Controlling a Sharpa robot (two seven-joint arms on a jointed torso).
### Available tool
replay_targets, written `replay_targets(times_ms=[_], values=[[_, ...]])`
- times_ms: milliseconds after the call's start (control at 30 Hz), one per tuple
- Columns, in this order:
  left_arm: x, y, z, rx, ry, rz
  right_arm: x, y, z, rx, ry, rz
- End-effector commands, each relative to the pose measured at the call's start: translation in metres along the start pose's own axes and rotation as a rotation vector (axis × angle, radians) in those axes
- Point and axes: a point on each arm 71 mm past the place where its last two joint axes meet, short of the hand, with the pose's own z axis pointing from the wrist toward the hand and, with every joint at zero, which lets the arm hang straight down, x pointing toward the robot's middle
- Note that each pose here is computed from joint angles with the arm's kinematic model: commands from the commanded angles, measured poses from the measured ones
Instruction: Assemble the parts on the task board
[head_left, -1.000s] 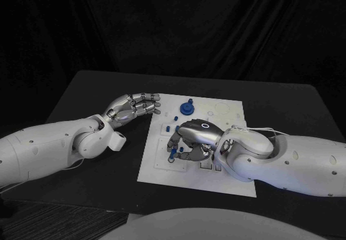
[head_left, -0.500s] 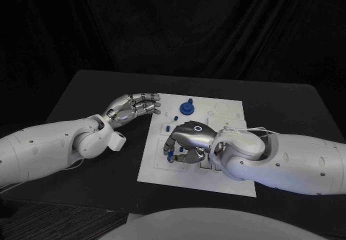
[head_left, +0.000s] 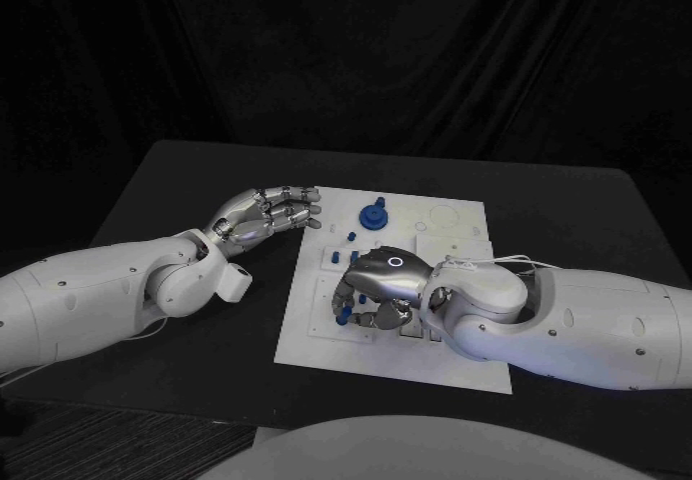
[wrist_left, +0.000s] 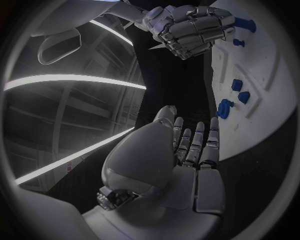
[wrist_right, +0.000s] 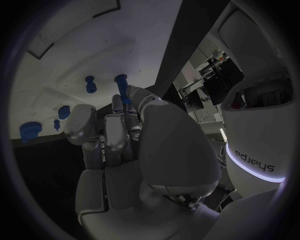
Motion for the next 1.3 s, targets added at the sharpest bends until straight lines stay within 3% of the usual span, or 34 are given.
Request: replay_targets(times_ms=[33,533,867,1067,1300], values=[[0.0022,-0.0005,0.0008,0.015,0.009,-0.015,0.004,-0.001,-0.001,0.009,0.020,-0.035],[0.0022,0.0001,0.0008,0.012,0.010,-0.016,0.008,0.002,-0.001,-0.009,0.014,-0.034],[0.0014,0.0009,0.0008,0.008,0.010,-0.016,0.004,-0.002,-0.008,-0.003,-0.053,-0.019],[0.0004,0.0009,-0.0003,0.007,0.007,-0.015,-0.014,-0.014,-0.034,0.068,-0.138,0.063],[-0.0015,0.0007,-0.0020,0.006,-0.001,-0.010,-0.059,-0.045,-0.076,0.236,-0.268,0.206]])
